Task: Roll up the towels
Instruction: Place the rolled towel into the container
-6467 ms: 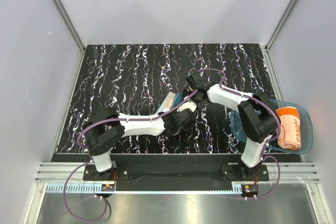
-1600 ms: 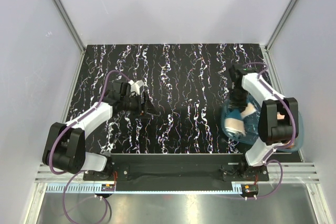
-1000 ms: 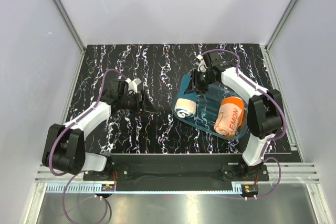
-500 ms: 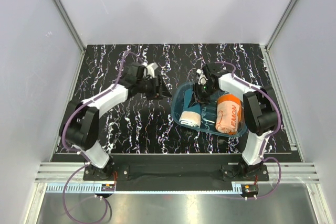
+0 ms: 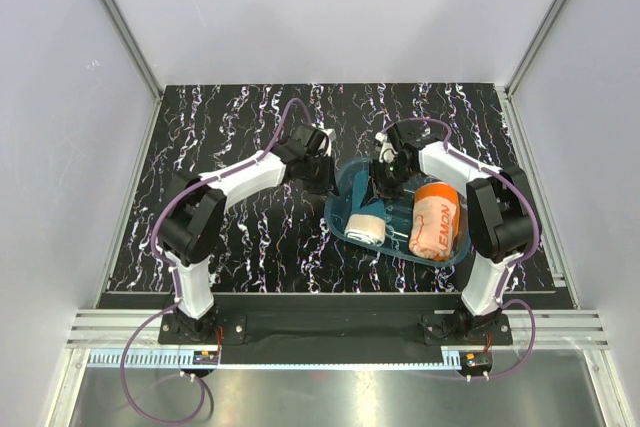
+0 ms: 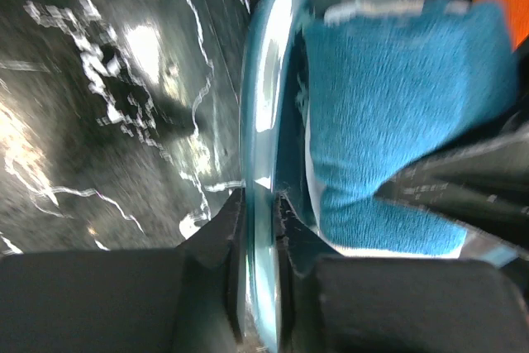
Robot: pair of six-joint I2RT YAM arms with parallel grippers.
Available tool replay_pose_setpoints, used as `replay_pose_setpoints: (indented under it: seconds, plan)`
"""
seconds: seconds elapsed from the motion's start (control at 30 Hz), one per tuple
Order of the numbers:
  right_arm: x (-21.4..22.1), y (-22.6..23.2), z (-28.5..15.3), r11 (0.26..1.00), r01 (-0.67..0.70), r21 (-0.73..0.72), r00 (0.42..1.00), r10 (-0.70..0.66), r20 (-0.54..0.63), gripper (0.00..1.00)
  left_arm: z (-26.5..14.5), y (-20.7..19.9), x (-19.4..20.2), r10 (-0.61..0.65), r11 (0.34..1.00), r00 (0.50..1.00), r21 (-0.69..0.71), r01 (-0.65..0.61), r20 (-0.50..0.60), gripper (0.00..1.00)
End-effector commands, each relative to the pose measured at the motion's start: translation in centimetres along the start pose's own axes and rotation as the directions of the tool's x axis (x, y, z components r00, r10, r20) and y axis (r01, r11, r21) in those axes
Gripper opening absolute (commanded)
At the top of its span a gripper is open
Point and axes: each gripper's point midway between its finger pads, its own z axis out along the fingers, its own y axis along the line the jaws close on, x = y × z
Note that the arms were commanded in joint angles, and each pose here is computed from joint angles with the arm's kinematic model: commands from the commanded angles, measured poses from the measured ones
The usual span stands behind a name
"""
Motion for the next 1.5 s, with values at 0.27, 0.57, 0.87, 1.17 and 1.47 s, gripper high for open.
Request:
replay_pose_setpoints:
  seconds: [0.27,0.57,0.87,1.17,1.47]
  plan:
    - [2.7,-4.5,-1.4,0.973,0.049,0.224,0.994,-0.026,-0.107,0.00,-0.7,2.5,-1.9,0.113,0.980,0.993,-0.170,-0.106,0.032,0.00]
    - [4.8,-8.6,-3.2,0.897,0.019,0.441,0.989,0.049,-0.141,0.00,-1.7,3.0,-1.6,0.111,0.976,0.993,-0.191,-0.100,0.046,0.00]
    - [5.8,-12.1,-6.9,0.816,-0.062,0.574,0.989,0.126,-0.072,0.00,-2.8,3.9,-1.8,0.096,0.975,0.994,-0.205,-0.082,0.059,0.00]
    - [6.4,-14.6,-8.7,0.681,-0.119,0.723,0.979,0.201,-0.028,0.47,-3.9,4.6,-1.8,0.096,0.973,0.993,-0.215,-0.081,0.062,0.00]
    - [6.1,-13.7,-8.6,0.701,-0.130,0.701,0.971,0.234,-0.053,0.68,-3.8,4.4,-1.9,0.098,0.975,0.993,-0.206,-0.083,0.061,0.00]
